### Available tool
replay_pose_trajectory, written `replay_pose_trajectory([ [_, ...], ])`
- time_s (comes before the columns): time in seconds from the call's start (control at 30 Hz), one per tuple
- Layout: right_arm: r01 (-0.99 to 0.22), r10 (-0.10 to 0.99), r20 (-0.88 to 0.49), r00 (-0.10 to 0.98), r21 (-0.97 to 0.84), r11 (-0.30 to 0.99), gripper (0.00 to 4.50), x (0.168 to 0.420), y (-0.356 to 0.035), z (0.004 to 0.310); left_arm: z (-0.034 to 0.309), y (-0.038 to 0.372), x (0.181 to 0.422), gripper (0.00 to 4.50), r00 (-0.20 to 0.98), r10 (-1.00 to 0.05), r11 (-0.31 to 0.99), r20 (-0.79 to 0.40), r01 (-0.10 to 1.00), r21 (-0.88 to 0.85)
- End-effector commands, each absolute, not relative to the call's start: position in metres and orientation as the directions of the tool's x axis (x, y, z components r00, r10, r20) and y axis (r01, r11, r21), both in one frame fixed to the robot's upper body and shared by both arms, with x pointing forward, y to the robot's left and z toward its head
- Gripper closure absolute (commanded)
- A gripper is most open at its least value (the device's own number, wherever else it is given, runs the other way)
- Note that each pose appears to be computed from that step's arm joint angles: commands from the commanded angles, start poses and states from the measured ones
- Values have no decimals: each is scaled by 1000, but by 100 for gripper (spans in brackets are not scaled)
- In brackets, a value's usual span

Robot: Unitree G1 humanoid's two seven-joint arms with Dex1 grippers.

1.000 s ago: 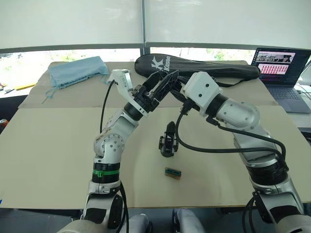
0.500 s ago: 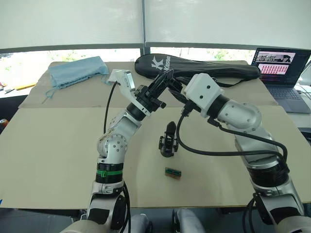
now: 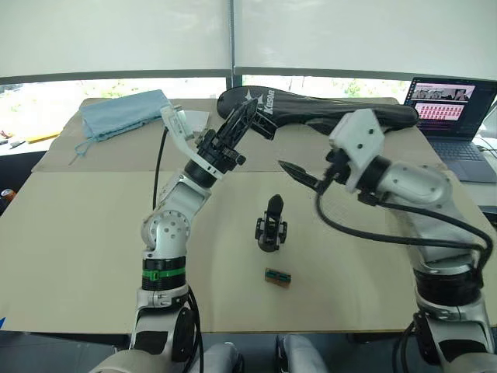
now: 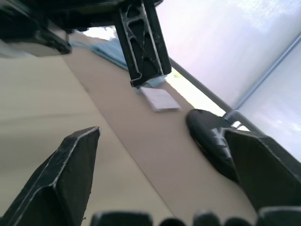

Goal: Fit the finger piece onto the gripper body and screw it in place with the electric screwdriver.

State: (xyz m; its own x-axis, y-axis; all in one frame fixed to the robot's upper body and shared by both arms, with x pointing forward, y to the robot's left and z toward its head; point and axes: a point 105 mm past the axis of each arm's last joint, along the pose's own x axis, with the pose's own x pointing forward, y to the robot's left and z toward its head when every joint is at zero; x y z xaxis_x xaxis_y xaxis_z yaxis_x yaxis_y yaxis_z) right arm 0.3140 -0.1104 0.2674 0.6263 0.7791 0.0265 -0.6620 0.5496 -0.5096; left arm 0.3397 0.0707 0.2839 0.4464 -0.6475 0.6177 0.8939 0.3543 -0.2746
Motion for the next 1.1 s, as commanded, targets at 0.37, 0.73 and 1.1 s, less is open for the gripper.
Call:
replay_pose_trajectory([
  [0.37, -945, 938, -257, 233, 168, 281, 0, 255, -96, 261, 277, 83, 269, 447, -141, -973, -181, 184, 957, -228],
  [0.73, -947, 962, -272, 18, 305, 104, 0, 232, -55, 253, 253, 60, 258, 447, -191, -978, -207, 81, 926, -316],
  [1.1, -901, 946, -319, 53, 393, 183, 0, 230, -53, 244, 247, 58, 257, 447, -207, -977, -213, 54, 925, -314],
])
